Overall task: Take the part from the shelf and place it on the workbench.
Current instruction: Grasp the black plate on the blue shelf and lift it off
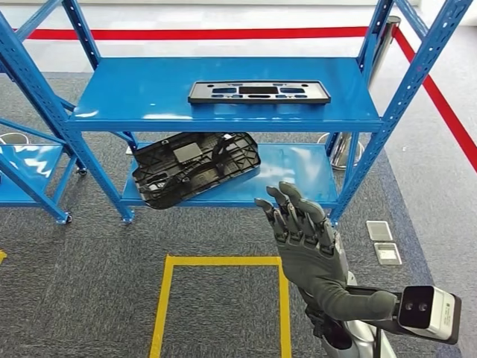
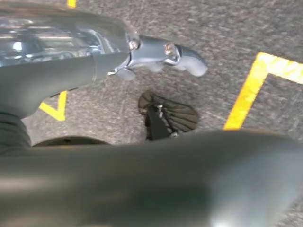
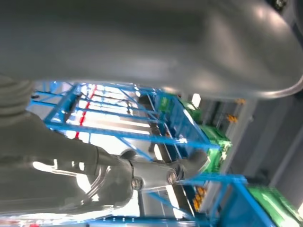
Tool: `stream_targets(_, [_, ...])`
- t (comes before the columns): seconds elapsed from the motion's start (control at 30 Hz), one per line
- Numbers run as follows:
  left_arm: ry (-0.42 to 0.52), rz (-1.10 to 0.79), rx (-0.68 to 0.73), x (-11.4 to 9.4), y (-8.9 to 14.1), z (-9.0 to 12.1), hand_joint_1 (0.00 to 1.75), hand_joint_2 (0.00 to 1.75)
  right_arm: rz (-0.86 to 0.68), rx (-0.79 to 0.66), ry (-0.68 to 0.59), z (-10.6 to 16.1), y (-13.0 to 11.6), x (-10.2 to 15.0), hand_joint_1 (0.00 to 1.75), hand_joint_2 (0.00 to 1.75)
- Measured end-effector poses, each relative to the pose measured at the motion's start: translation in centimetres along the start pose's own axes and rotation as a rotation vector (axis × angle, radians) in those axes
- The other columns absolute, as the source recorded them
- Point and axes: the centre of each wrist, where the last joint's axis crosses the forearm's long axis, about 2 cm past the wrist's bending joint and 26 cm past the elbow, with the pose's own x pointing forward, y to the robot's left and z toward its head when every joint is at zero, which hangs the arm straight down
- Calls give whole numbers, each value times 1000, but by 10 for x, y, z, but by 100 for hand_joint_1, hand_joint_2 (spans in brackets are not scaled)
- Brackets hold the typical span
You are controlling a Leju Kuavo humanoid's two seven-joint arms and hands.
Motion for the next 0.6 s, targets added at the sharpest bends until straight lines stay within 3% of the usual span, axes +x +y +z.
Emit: stream_targets(0.6, [0, -3, 10, 1, 0, 0, 0, 0, 4, 7, -9, -3, -1, 1, 0, 0])
